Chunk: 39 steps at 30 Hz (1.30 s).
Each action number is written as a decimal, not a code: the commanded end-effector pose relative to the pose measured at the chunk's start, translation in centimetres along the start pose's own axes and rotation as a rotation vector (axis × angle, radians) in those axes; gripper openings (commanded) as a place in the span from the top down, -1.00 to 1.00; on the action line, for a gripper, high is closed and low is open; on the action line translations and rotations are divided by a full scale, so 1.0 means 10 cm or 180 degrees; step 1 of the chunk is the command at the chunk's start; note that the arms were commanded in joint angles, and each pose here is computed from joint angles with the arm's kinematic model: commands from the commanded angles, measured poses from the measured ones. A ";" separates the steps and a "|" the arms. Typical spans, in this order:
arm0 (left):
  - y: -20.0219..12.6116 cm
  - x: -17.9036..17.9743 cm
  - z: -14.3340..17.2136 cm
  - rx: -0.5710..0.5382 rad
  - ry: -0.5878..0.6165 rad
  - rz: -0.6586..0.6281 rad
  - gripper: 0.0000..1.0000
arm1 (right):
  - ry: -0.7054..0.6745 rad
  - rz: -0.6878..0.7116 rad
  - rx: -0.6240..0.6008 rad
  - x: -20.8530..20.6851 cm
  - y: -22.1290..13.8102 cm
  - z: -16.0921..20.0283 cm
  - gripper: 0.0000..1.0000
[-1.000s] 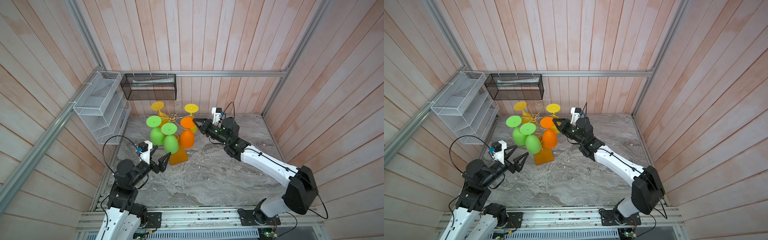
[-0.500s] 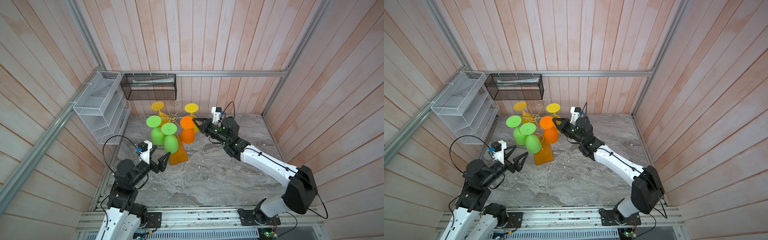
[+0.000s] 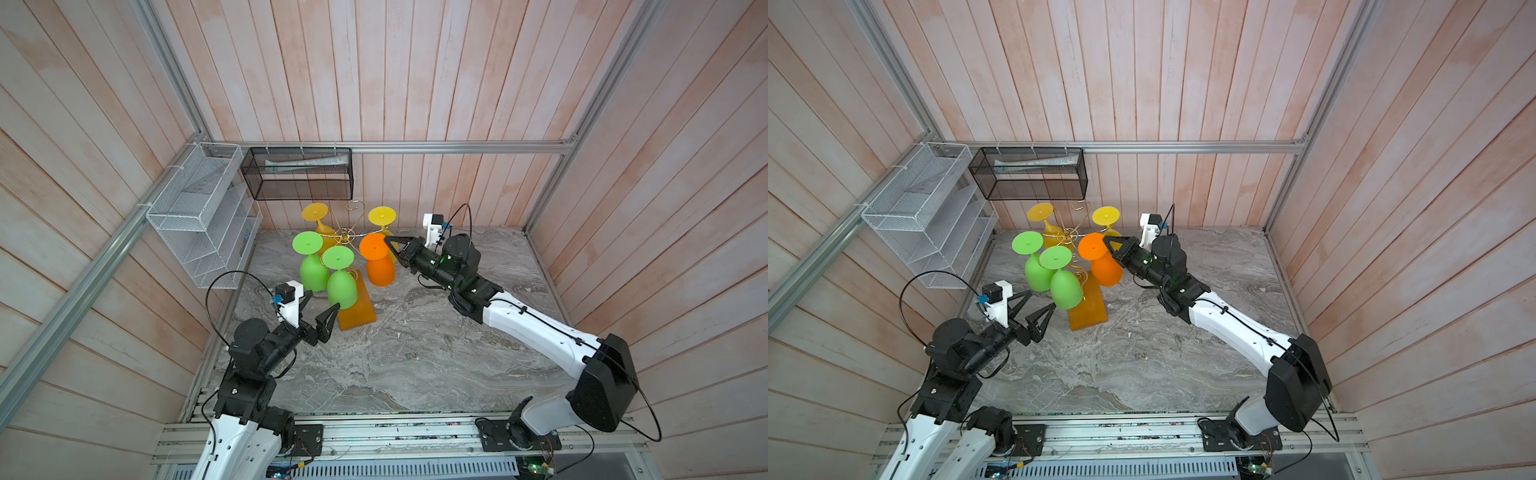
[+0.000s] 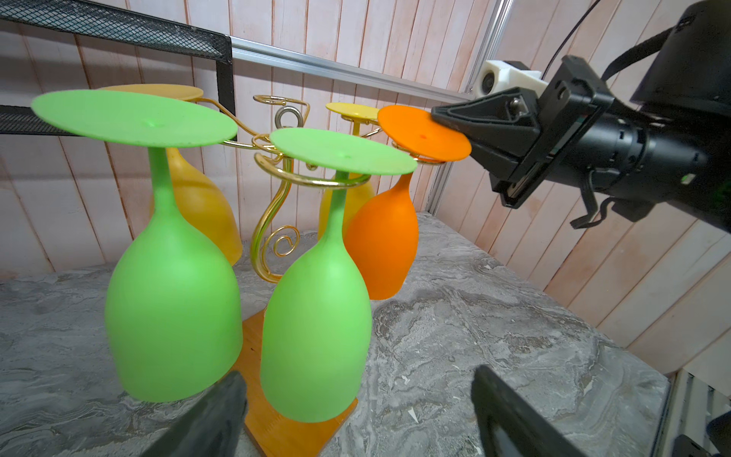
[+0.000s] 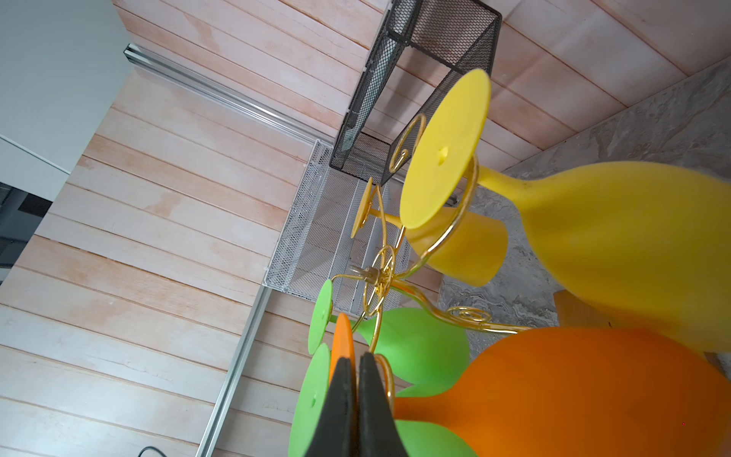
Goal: Take the wine glass off the wine glass rack
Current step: Pick up the wine glass from the wine glass rack.
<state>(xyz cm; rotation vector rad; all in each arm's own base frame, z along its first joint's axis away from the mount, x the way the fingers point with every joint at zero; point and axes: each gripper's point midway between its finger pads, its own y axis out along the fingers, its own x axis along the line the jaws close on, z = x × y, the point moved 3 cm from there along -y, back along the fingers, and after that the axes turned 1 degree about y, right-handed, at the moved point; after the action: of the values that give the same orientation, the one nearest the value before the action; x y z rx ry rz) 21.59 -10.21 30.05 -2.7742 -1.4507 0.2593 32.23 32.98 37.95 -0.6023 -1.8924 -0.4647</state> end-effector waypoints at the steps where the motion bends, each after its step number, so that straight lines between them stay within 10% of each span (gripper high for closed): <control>1: 0.00 0.02 0.03 0.0031 -0.0007 -0.0048 -0.81 | -0.0104 -0.0131 -0.0112 0.24 -0.11 -0.06 1.00; 39: 0.00 0.03 0.06 0.0075 -0.0035 -0.0071 -0.82 | -0.0092 -0.0151 -0.0025 0.30 0.22 0.10 1.00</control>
<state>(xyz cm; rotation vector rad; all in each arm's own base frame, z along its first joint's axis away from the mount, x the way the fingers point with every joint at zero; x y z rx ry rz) 21.73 -9.93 29.52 -2.7403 -1.4757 0.2872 31.54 35.91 38.57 -0.5764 -1.9051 -0.4405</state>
